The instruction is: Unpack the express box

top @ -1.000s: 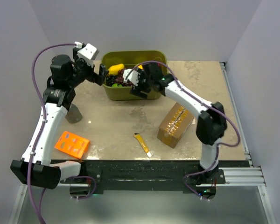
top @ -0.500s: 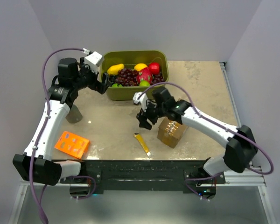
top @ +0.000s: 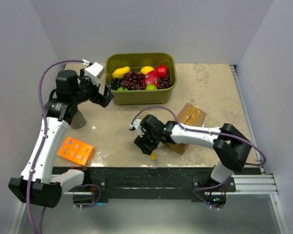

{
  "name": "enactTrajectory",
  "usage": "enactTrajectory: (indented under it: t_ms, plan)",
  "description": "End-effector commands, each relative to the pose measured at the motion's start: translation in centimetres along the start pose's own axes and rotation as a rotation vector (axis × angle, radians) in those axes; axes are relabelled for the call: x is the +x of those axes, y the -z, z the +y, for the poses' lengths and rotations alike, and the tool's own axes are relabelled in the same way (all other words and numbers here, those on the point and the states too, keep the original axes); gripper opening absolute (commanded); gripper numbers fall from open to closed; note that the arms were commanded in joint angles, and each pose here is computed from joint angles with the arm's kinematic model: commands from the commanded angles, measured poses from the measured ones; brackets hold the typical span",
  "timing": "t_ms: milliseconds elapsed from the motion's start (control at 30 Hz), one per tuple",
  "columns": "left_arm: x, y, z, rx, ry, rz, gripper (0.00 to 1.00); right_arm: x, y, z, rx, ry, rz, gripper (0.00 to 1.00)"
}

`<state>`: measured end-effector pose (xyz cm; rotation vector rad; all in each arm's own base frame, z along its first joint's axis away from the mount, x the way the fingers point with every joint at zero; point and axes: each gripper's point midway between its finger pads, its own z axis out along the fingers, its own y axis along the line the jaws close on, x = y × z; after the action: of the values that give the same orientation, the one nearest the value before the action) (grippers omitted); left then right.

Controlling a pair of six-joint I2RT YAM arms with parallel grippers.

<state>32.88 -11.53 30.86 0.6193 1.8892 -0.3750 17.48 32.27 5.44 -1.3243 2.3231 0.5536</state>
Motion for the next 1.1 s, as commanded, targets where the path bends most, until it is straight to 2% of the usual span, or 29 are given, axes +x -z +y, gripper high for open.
enactTrajectory:
  t_ms: [0, 100, 200, 233, 400, 533, 567, 733, 833, 933, 967, 1000, 1033, 1067]
  plan:
    - [-0.4, 0.8, -0.5, 0.007, 0.018, -0.031, 0.98, -1.0, -1.2, -1.9, 0.103, -0.073, -0.027, 0.63]
    - [-0.3, 1.0, -0.7, 0.009, 0.019, -0.035, 0.98, -0.6, -2.1, -2.1, 0.102, -0.059, -0.006, 0.59]
    - [-0.3, 1.1, -0.7, 0.007, 0.02, -0.037, 0.98, -0.1, -2.6, -2.1, 0.096, -0.044, 0.013, 0.51]
    - [-0.3, 1.1, -0.7, 0.008, 0.02, -0.039, 0.98, 0.1, -2.7, -2.0, 0.087, -0.04, 0.018, 0.44]
    - [0.0, 0.7, -0.7, 0.009, 0.041, -0.036, 0.98, 0.9, -3.0, -2.4, 0.093, 0.043, 0.037, 0.26]
    - [0.7, -0.1, -0.8, 0.029, 0.065, -0.026, 0.98, -2.2, -1.4, -2.4, 0.104, 0.163, -0.045, 0.15]
    - [0.7, -0.5, -0.8, 0.033, 0.074, -0.029, 0.98, -3.0, -0.9, -2.7, 0.118, 0.191, -0.059, 0.08]
    - [0.6, -1.9, -0.5, 0.051, 0.089, -0.043, 0.98, -9.1, 3.7, -3.6, 0.15, 0.264, -0.198, 0.0]
    - [-1.0, -2.2, -0.7, 0.076, 0.12, -0.1, 0.98, -13.0, 8.1, -6.4, 0.161, 0.119, -0.3, 0.0]
    - [-3.5, -1.5, -2.0, 0.128, 0.194, -0.226, 0.98, -16.2, 12.4, -10.1, 0.133, -0.149, -0.396, 0.0]
    - [-4.9, -1.2, -2.6, 0.169, 0.213, -0.297, 0.98, -17.0, 13.4, -11.0, 0.139, -0.198, -0.426, 0.0]
    - [-4.3, -1.5, -3.1, 0.197, 0.231, -0.303, 0.98, -18.3, 15.5, -12.9, 0.154, -0.244, -0.491, 0.0]
    - [-5.6, -1.3, -3.5, 0.229, 0.211, -0.365, 0.98, -19.0, 16.5, -13.6, 0.146, -0.312, -0.529, 0.0]
    - [-5.5, -1.3, -4.7, 0.3, 0.242, -0.365, 0.98, -19.6, 17.4, -14.4, 0.148, -0.355, -0.56, 0.0]
